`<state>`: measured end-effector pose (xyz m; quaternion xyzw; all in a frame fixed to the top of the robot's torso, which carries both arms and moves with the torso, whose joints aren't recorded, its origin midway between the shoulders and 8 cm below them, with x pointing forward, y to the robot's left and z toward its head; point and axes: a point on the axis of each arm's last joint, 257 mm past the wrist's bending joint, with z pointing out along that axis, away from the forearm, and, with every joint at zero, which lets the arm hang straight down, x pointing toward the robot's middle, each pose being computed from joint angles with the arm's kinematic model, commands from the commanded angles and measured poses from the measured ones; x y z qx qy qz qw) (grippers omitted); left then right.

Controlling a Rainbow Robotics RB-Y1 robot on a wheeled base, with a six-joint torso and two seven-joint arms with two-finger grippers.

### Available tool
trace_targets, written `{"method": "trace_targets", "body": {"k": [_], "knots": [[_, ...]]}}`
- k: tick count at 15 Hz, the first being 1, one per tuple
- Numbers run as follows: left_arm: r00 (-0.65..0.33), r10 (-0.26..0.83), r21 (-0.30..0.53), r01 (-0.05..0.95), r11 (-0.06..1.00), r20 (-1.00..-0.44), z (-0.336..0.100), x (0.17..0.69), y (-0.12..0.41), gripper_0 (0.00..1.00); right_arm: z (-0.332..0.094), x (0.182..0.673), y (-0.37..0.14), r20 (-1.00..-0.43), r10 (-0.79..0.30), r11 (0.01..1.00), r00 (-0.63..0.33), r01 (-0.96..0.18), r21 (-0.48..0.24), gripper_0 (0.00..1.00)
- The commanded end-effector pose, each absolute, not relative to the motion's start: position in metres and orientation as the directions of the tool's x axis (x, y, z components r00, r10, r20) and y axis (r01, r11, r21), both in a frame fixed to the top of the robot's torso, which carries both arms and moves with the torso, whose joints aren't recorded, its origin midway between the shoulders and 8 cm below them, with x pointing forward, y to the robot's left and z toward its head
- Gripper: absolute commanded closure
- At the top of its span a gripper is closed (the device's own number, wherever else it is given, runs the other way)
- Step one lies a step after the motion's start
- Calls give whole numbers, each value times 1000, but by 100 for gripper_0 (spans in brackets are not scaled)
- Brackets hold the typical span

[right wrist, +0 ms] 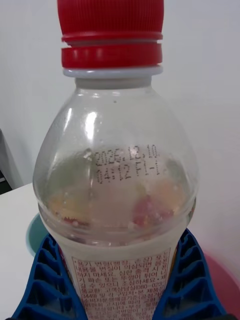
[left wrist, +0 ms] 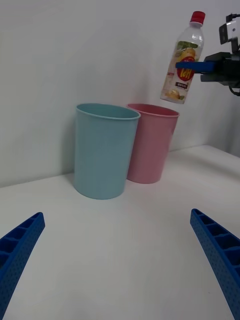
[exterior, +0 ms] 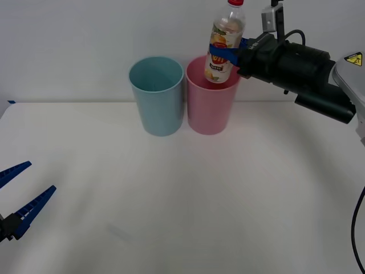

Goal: Grasp the object on the table and drop it into the matching bin: aluminum can to the light blue bin, PET bottle to the pink bin.

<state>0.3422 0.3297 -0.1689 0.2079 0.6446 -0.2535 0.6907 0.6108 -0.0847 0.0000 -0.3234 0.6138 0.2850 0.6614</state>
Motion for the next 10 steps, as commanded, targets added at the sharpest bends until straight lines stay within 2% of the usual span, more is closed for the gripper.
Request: {"method": "trace_targets", "body": {"k": [1, 9, 10], "knots": [[41, -82, -39, 618, 785, -996, -169, 342, 330, 0, -3, 632, -77, -998, -25, 648, 66, -759, -66, 100], [41, -82, -39, 618, 785, -996, -169, 342, 330, 0, -4, 665, -76, -998, -38, 691, 50, -720, -63, 100], [41, -82, -39, 618, 785, -996, -169, 342, 330, 0, -3, 665, -76, -998, -36, 691, 52, -720, -63, 97]]}}
